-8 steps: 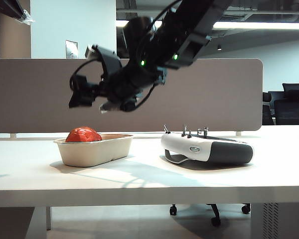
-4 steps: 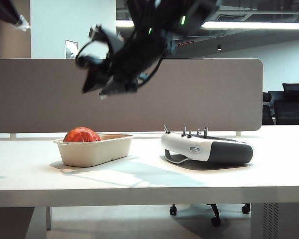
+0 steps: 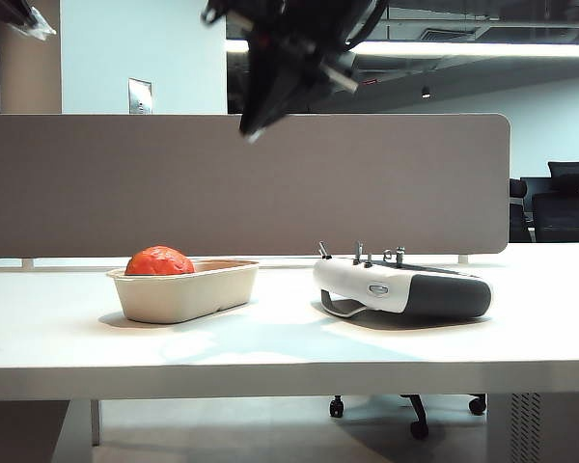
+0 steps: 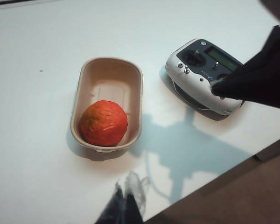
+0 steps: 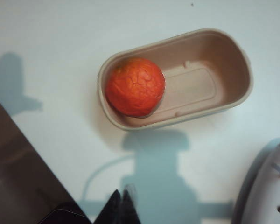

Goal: Pick up the orange and place it into the paper lunchbox.

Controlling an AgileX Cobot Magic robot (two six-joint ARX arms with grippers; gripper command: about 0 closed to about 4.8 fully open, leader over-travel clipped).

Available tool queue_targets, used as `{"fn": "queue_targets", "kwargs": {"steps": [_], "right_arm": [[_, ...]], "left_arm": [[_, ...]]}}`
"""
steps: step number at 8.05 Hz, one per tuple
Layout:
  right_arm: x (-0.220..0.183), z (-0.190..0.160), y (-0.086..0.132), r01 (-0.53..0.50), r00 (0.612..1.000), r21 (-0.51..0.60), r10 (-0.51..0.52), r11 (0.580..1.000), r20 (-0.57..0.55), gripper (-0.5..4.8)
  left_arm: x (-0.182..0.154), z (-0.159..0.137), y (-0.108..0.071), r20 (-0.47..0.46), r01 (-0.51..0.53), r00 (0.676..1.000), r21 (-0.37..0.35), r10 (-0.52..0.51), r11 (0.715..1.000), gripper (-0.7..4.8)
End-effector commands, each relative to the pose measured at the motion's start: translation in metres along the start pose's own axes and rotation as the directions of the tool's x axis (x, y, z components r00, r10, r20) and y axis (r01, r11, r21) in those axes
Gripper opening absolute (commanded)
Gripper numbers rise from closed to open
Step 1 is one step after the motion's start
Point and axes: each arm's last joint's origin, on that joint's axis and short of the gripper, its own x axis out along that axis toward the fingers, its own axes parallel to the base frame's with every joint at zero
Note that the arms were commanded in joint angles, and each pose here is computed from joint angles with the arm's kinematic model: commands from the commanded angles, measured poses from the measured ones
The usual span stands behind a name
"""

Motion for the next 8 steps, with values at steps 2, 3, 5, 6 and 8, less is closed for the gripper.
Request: {"fn": "queue_targets", "kwargs": {"steps": [2, 3, 5, 6, 8], "right_arm": [[-0.068, 0.002, 0.011, 0.055, 0.998, -0.022, -0.055, 0.998, 0.034, -0.05], [-0.084, -0.001, 0.013, 0.077, 0.997, -0.052, -0.075, 0.996, 0.035, -0.05], [-0.139, -0.016, 0.021, 0.151, 0.988, -0.061, -0.149, 0.987, 0.038, -0.05], [-0.153, -0.025, 0.023, 0.161, 0.985, -0.051, -0.158, 0.986, 0.065, -0.05], [-0.184, -0.087, 0.03, 0.189, 0.978, -0.042, -0.185, 0.981, 0.093, -0.05]], "left_arm": [[-0.013, -0.001, -0.005, 0.027, 0.012, 1.0, 0.004, -0.012, 1.0, -0.05], [-0.017, -0.002, -0.006, 0.032, 0.012, 0.999, 0.006, -0.012, 1.0, -0.06], [-0.03, -0.007, -0.011, 0.049, 0.01, 0.999, 0.012, -0.01, 1.0, -0.05], [-0.035, -0.009, -0.013, 0.058, 0.01, 0.998, 0.018, -0.011, 1.0, -0.06], [-0.037, -0.038, -0.016, 0.049, 0.024, 0.998, 0.024, -0.025, 0.999, -0.05]]}}
